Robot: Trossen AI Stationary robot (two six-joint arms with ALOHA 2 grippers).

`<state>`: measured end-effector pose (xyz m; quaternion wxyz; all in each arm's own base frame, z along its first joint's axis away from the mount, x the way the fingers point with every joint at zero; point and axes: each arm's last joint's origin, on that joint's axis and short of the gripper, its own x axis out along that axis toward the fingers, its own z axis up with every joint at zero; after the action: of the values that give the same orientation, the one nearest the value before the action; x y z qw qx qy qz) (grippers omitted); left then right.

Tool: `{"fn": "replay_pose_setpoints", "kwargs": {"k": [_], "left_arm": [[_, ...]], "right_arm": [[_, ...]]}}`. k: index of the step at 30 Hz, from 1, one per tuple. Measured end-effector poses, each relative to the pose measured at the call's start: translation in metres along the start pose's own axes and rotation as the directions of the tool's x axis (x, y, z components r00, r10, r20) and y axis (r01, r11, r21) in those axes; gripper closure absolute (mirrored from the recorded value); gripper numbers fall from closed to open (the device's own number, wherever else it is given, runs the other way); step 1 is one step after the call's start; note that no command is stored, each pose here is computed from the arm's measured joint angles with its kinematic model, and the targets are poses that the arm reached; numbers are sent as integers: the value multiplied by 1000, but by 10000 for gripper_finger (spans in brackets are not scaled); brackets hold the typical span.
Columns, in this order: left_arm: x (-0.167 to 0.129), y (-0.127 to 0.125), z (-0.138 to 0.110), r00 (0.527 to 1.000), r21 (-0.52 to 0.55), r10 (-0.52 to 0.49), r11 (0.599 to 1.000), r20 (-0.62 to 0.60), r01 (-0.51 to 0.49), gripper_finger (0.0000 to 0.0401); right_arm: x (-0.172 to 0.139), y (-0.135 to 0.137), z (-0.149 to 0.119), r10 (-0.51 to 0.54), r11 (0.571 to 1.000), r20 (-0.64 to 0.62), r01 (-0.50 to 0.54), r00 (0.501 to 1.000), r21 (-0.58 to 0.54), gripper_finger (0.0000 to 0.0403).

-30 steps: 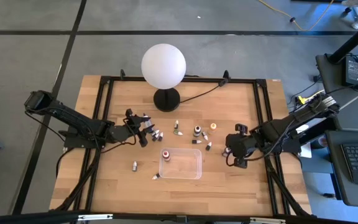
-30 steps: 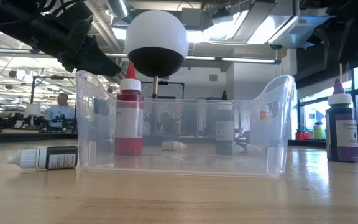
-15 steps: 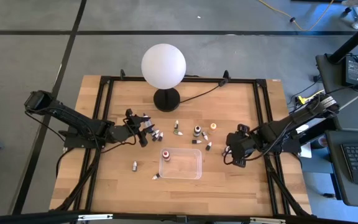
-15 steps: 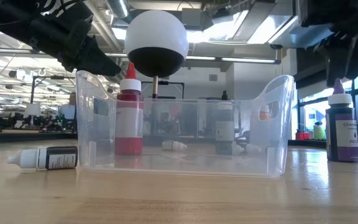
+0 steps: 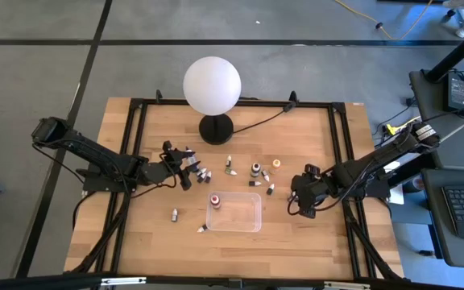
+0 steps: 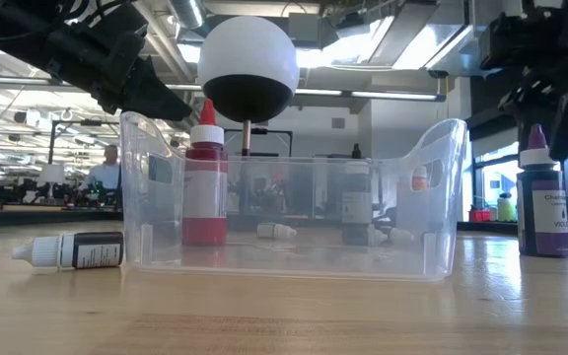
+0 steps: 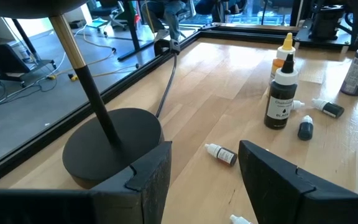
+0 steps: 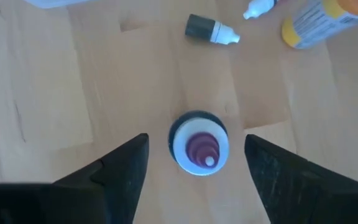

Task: Pick & Place food coloring
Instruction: Put the large violet food coloring bottle into the transparent bin

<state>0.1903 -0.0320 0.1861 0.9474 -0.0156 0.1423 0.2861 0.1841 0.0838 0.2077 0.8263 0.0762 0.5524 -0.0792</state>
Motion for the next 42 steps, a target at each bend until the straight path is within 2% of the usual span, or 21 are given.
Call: {"fn": "replay_pose_setpoints", "kwargs": {"k": [4,12,15,21,26,34,38,42], "left_arm": [[0,0,0,1000,0,0,1000,0,0,219],[0,0,0,1000,0,3,1000,1,-3,219],[0,0,0,1000,0,3,1000,1,-3,219],[0,0,0,1000,18,3,1000,1,-3,219],[0,0,0,1000,18,3,1000,1,-3,219],[0,0,0,1000,18,3,1000,1,-3,219],[0,0,0,1000,18,3,1000,1,-3,219],[0,0,0,1000,19,3,1000,0,-3,219]], "right_arm": [[0,0,0,-2,1000,7,2,1000,-1,160],[0,0,0,2,1000,4,-2,1000,-25,256],[0,0,0,2,1000,4,-2,1000,-26,281],[-1,1,3,9,999,21,-8,1000,-46,282],[-25,8,20,43,996,71,-37,997,-77,282],[-80,24,69,100,972,342,-18,935,-235,282],[-79,34,94,104,941,357,24,928,-337,282],[-59,47,119,141,893,291,6,946,-450,282]]}}
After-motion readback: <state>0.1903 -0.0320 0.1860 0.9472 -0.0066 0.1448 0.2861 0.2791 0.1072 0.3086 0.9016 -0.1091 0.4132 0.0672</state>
